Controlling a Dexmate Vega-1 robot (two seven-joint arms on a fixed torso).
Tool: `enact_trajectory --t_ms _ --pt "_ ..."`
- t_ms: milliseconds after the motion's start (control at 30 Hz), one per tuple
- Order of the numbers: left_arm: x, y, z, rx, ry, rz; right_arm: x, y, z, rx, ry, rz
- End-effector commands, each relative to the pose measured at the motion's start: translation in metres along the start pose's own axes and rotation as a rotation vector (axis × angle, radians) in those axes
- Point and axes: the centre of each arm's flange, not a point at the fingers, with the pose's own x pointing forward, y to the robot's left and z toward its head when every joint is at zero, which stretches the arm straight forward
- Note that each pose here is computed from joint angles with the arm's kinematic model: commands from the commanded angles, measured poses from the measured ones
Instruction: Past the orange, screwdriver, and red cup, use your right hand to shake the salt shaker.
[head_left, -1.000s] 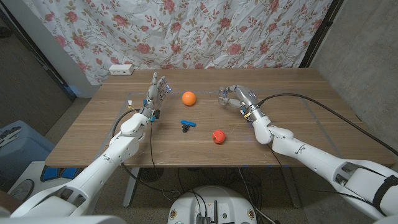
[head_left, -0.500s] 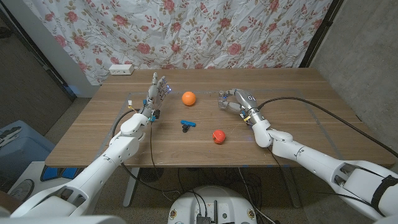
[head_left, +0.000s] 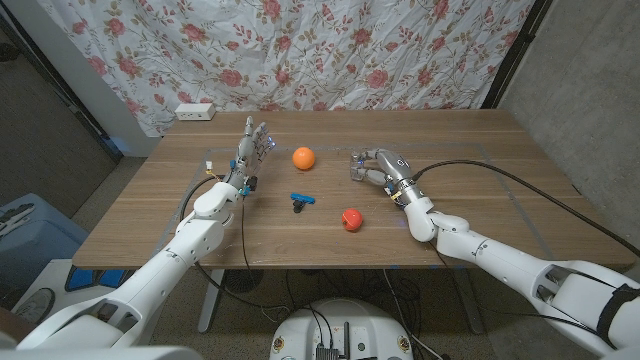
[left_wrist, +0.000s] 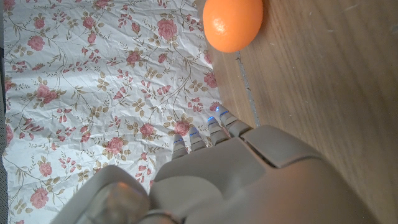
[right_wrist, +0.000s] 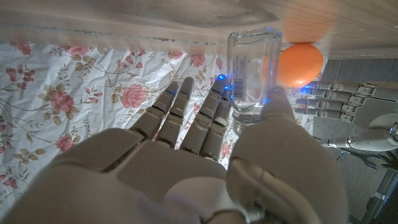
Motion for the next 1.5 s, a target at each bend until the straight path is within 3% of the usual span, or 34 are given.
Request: enact_trajectory --t_ms 33,733,1500 --pt "0.0 0.0 0.0 0.0 0.0 0.0 -0.001 0.006 0.002 -0.001 0.016 0.019" --pt "0.0 0.0 0.0 0.0 0.0 0.0 0.002 0.005 0.001 0.021 0.065 0.077" --pt "0.0 0.0 0.0 0.0 0.0 0.0 0.01 -0.004 -0.001 0.067 0.031 0.162"
